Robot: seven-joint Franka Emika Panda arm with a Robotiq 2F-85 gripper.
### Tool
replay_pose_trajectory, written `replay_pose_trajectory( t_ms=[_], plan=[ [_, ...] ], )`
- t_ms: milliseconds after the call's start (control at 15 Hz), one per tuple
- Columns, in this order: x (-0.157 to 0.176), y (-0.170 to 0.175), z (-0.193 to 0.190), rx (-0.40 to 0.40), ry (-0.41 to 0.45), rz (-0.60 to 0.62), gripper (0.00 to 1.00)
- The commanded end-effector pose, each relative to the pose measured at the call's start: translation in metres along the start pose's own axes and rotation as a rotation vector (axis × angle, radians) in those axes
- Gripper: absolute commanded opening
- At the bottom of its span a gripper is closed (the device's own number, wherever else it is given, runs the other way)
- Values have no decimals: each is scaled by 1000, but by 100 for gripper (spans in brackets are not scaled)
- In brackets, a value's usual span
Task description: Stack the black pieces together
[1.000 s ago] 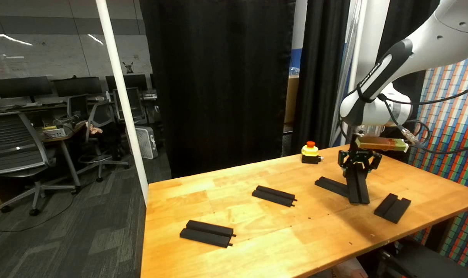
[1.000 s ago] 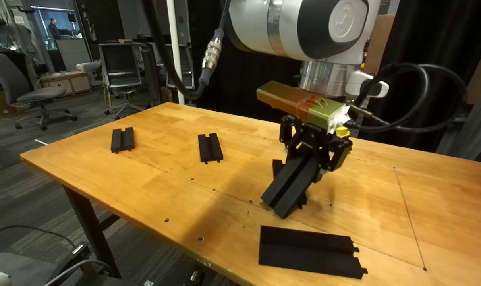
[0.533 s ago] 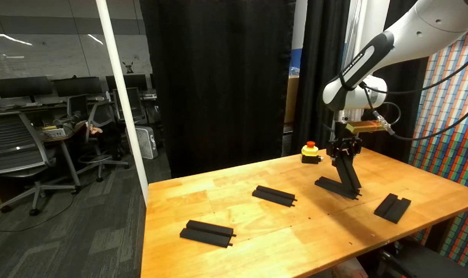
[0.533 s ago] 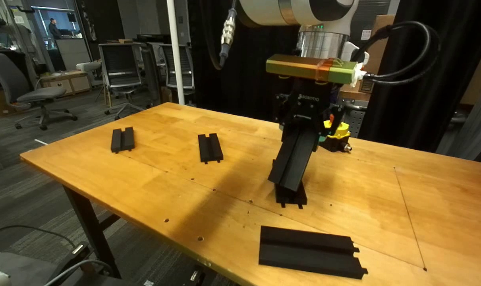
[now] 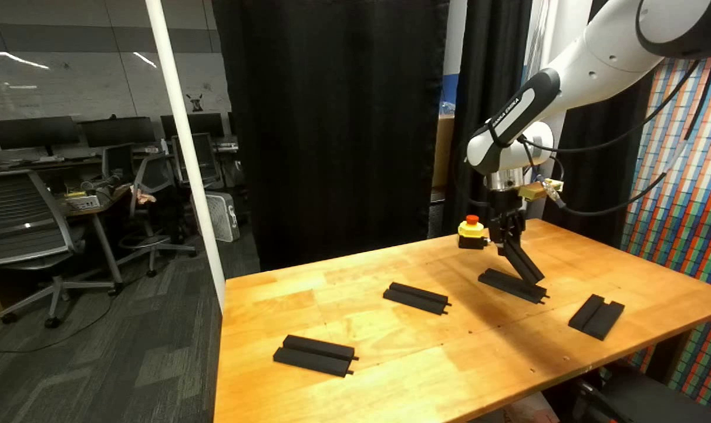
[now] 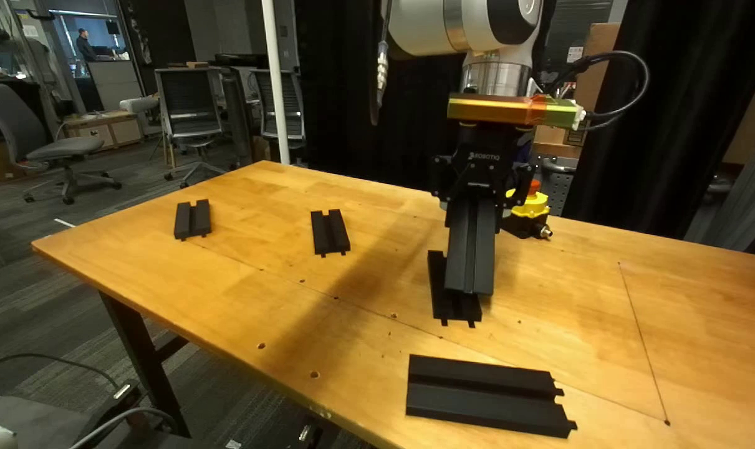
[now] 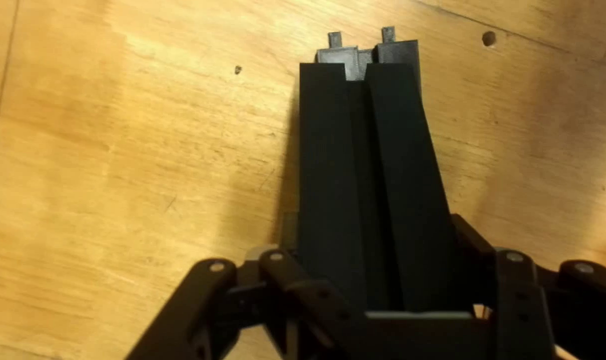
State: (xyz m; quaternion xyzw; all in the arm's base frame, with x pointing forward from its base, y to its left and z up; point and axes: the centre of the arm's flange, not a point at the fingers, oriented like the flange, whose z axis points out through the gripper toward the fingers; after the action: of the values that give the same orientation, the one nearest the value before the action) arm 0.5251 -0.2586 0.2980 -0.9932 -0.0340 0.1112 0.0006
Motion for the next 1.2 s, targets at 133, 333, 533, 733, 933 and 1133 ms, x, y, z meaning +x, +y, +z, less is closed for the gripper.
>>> replay_pose_trajectory(
  t_ms=[133, 333, 533, 733, 933, 1133],
  plan=[
    [22, 1, 5, -56, -80, -191, 47],
    [30, -5, 12, -65, -113, -248, 47],
    [37, -12, 16, -42, -143, -256, 47],
    [36, -15, 10, -36, -160, -243, 47],
    [38, -17, 10, -28, -189, -233, 47],
    [39, -16, 14, -13, -208, -231, 47]
  ],
)
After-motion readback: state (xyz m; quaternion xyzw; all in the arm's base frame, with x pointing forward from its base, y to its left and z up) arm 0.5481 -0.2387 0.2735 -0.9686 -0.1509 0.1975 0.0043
